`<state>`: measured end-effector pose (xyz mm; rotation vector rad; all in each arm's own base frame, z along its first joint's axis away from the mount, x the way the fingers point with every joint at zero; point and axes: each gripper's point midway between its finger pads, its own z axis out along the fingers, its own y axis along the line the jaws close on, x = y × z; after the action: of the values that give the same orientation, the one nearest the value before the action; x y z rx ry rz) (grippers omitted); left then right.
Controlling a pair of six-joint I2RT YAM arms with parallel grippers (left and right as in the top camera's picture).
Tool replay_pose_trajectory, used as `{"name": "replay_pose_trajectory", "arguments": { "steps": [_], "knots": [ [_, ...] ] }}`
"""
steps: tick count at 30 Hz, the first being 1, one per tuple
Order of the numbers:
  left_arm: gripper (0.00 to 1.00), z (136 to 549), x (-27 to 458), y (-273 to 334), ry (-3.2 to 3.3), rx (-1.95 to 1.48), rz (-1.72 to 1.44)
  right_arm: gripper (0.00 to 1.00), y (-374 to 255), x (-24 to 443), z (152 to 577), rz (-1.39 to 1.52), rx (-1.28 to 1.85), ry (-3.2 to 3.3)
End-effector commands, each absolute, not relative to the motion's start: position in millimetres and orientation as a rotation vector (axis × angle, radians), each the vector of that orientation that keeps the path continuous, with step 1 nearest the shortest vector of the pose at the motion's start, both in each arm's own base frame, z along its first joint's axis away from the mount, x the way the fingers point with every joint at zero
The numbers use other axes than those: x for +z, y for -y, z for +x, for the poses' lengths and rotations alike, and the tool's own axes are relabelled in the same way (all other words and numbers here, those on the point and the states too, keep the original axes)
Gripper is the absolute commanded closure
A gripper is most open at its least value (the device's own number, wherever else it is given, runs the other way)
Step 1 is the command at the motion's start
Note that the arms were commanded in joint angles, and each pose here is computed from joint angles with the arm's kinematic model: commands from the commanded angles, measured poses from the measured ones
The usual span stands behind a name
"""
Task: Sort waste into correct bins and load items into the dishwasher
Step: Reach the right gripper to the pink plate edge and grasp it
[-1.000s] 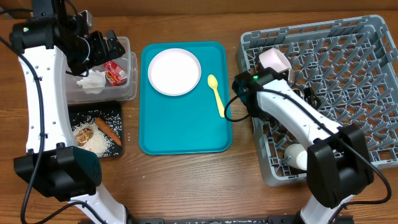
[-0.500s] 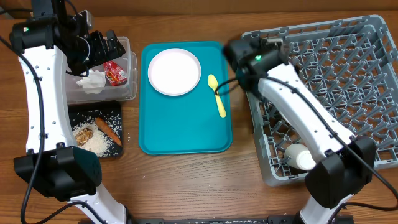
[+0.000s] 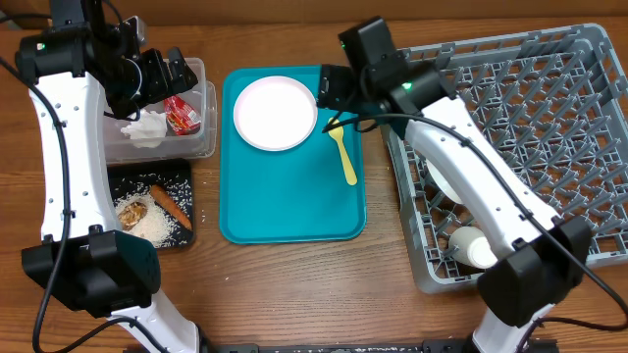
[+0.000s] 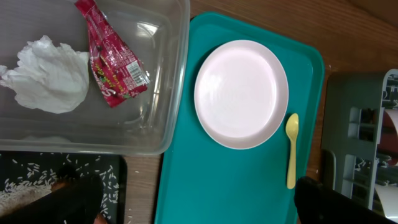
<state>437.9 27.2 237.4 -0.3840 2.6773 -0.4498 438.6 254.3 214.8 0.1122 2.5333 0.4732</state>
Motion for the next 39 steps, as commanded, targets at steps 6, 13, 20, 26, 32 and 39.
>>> {"name": "replay_pose_trajectory", "arguments": {
  "steps": [6,13,20,26,32,39],
  "knots": [
    [0.00,438.9,246.9,-26.7,-2.654,-0.437,-0.369,0.29,-290.6,113.3,450.1,0.282,0.501,-2.704],
    [0.00,438.9,246.9,-26.7,-2.654,-0.437,-0.369,0.45,-293.1,58.2,451.0,0.363,0.460,-2.786],
    [0.00,438.9,246.9,-26.7,-2.654,-0.437,-0.369,0.49,-307.9,28.1,451.6,0.341,0.499,-2.815],
    [0.00,438.9,246.9,-26.7,-2.654,-0.437,-0.369,0.61,-308.5,17.8,444.9,0.337,0.479,-2.848],
    [0.00,438.9,246.9,-26.7,-2.654,-0.437,-0.369,0.75,-304.2,11.7,434.4,0.331,0.399,-2.878],
    [0.00,438.9,246.9,-26.7,-2.654,-0.437,-0.369,0.86,-299.3,10.6,431.8,0.341,0.409,-2.907]
  ]
}}
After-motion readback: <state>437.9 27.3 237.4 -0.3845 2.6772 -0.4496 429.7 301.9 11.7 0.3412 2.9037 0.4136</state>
